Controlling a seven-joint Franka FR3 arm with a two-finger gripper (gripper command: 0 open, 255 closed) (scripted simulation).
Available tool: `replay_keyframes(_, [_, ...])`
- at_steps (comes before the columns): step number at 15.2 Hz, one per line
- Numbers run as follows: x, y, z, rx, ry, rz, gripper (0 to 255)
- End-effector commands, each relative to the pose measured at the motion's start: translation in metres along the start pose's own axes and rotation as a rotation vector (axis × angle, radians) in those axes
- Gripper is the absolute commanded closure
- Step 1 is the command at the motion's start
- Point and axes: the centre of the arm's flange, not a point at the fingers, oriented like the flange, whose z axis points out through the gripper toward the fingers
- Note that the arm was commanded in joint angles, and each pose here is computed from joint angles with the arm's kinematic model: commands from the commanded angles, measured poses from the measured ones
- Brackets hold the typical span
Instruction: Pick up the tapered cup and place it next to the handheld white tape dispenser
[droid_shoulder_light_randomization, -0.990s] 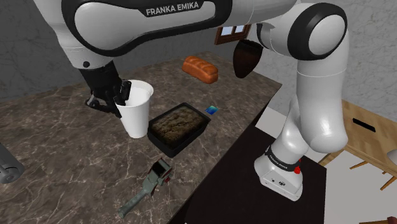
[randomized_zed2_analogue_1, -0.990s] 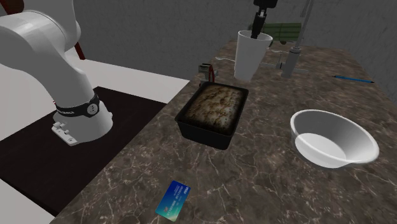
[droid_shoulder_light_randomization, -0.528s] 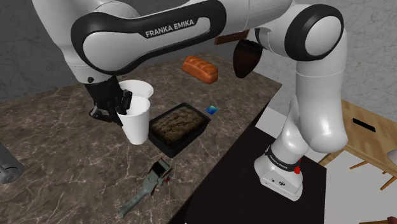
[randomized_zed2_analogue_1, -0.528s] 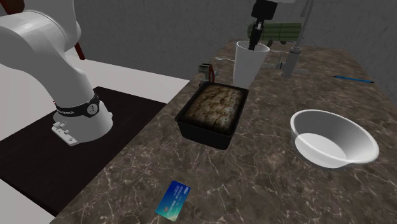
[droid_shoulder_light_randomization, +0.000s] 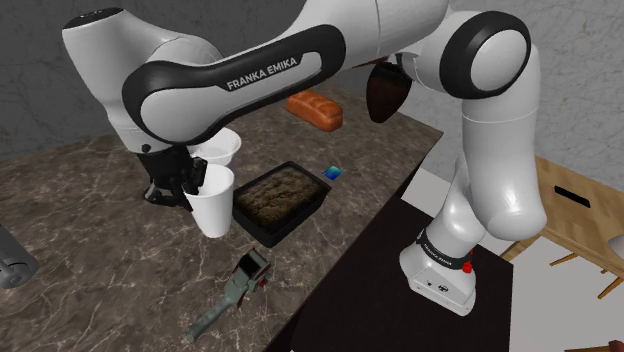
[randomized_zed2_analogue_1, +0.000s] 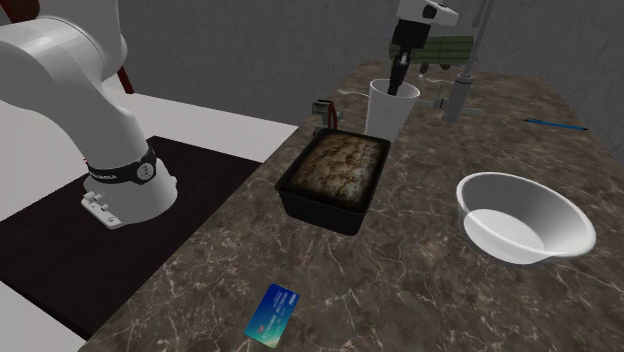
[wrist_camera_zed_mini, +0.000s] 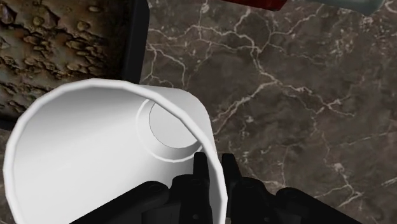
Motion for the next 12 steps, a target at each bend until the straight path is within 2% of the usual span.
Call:
replay_keyframes(1, [0.0034, 0.0015, 0.0162, -0.008, -0.008, 0.005, 255])
replay_keyframes(3, [0.0045, 0.0002, 0.0247, -0.008, -0.008, 0.005, 255])
replay_keyframes(11, [0.0045, 0.0002, 0.0247, -0.008, -0.008, 0.005, 255])
replay_keyframes(12, [0.0050, 0.0017, 0.0243, -0.008, -0.008, 0.005, 0])
